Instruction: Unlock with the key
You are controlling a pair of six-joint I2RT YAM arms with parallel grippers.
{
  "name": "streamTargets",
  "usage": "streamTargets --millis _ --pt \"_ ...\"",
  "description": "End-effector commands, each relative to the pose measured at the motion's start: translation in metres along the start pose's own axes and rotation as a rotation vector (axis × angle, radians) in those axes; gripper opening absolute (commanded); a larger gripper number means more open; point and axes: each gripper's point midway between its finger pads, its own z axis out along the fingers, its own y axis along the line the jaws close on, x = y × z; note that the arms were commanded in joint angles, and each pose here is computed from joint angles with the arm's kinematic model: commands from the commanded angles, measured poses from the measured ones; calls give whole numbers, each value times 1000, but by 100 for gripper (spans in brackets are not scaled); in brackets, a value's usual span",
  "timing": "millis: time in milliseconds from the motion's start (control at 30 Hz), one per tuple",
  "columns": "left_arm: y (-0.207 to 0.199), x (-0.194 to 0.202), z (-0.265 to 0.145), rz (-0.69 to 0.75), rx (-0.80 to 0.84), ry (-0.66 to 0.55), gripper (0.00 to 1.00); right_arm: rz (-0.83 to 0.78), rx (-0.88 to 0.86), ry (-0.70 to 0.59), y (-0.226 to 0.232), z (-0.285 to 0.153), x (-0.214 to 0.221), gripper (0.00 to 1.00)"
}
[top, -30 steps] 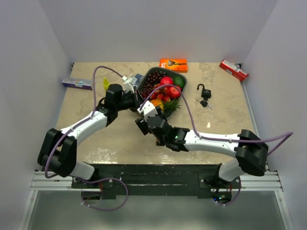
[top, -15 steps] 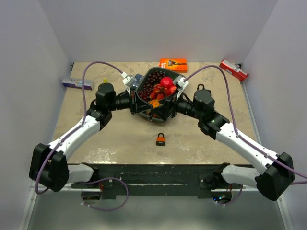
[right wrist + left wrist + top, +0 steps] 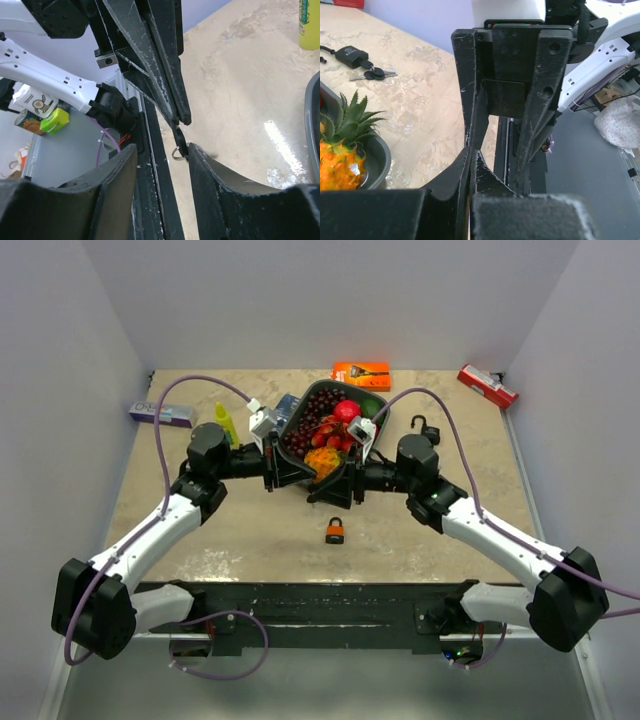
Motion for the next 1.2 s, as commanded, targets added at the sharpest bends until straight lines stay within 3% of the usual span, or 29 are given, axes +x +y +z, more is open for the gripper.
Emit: streamTargets --millis 0,467,567,700,833,1167 --pt "-18 -12 -1 74 81 -44 0 -10 -61 -43 10 2 -8 48" --pt "-18 -8 0 60 102 -40 0 -8 -69 -10 5 6 6 42" --pt "-17 -6 0 53 108 -34 0 -25 -66 -36 9 4 -1 47" --pt "-19 -6 0 54 115 -32 0 -60 -43 -61 10 0 -12 60" --pt "-19 -6 0 54 117 -31 0 -64 -26 -68 7 1 -15 64" --pt "-22 -4 0 50 131 -28 0 -66 -56 -86 9 7 -20 42"
